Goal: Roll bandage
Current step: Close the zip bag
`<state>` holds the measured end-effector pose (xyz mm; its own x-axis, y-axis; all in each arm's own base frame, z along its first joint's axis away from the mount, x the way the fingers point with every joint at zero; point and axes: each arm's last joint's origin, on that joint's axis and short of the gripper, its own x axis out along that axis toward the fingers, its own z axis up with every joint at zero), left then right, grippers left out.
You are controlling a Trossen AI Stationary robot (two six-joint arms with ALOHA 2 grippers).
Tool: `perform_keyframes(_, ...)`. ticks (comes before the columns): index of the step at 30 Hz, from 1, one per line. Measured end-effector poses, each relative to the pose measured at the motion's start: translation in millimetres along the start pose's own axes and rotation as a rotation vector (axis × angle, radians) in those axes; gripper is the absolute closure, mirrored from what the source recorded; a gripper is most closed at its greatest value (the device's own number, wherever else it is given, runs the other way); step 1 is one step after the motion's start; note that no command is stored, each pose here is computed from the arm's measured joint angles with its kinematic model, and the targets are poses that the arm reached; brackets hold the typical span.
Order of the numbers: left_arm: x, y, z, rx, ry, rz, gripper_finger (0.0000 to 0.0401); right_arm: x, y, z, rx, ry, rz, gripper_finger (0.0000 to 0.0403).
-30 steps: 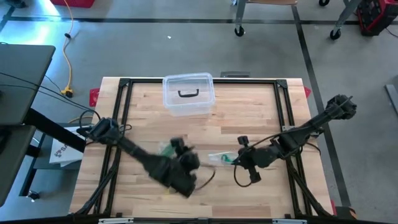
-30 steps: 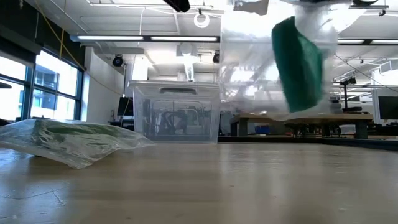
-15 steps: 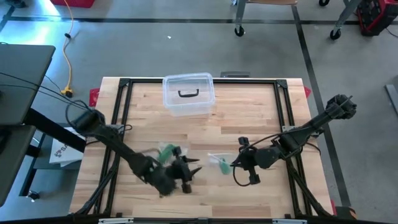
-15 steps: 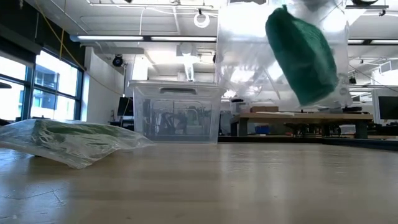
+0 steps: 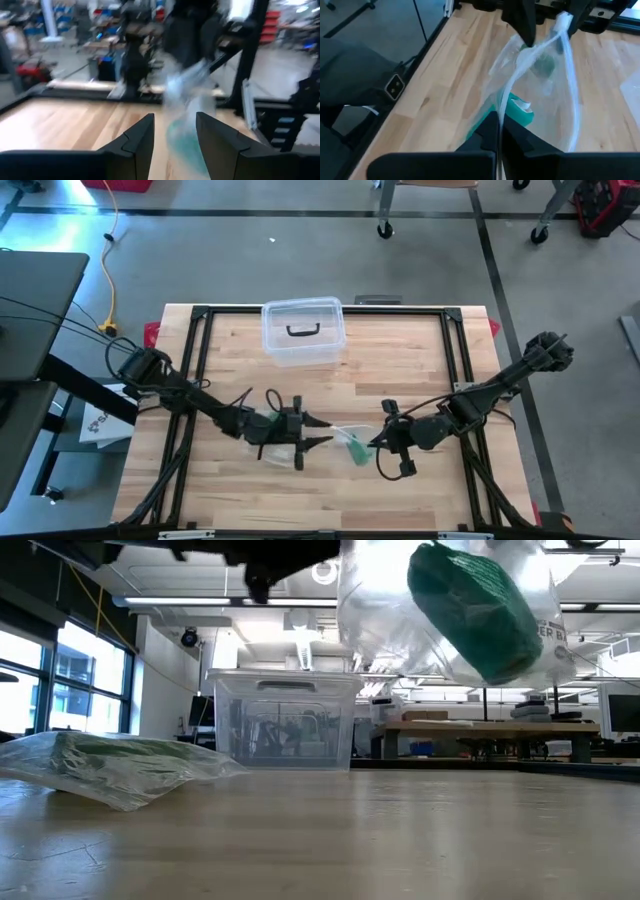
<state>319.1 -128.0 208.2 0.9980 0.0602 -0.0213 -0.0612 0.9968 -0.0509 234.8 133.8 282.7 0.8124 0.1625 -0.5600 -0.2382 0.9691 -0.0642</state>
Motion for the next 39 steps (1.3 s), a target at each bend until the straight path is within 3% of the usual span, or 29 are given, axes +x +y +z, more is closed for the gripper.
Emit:
perform_keyframes(10, 22, 11, 1, 0.029, -0.037, -0.019, 0.0272, 2, -7, 0, -0.025, 0.006, -0.024, 0.0403)
perform_keyframes(16, 22, 9, -2, 0.057, -0.009, -0.014, 0.0358, 2, -7, -2, -0.004, 0.025, -0.031, 0.0403)
perform_keyframes(19, 19, 5, -8, 0.106, 0.046, 0.051, 0.0393, 2, -9, -4, 0.022, 0.044, -0.093, 0.0403)
perform_keyframes(25, 16, -6, -1, 0.166, 0.091, 0.107, 0.04, 2, -13, -7, 0.067, 0.057, -0.209, 0.0385)
perform_keyframes(32, 33, -15, 21, 0.258, 0.379, 0.152, 0.04, -10, -14, 23, 0.076, -0.077, -0.185, 0.0318)
perform_keyframes(35, 38, -15, 35, 0.279, 0.429, 0.16, 0.0401, -10, -13, 33, 0.044, -0.159, -0.135, 0.0316)
perform_keyframes(39, 41, -17, 49, 0.312, 0.416, 0.142, 0.0401, -5, -16, 36, 0.02, -0.187, -0.15, 0.0336)
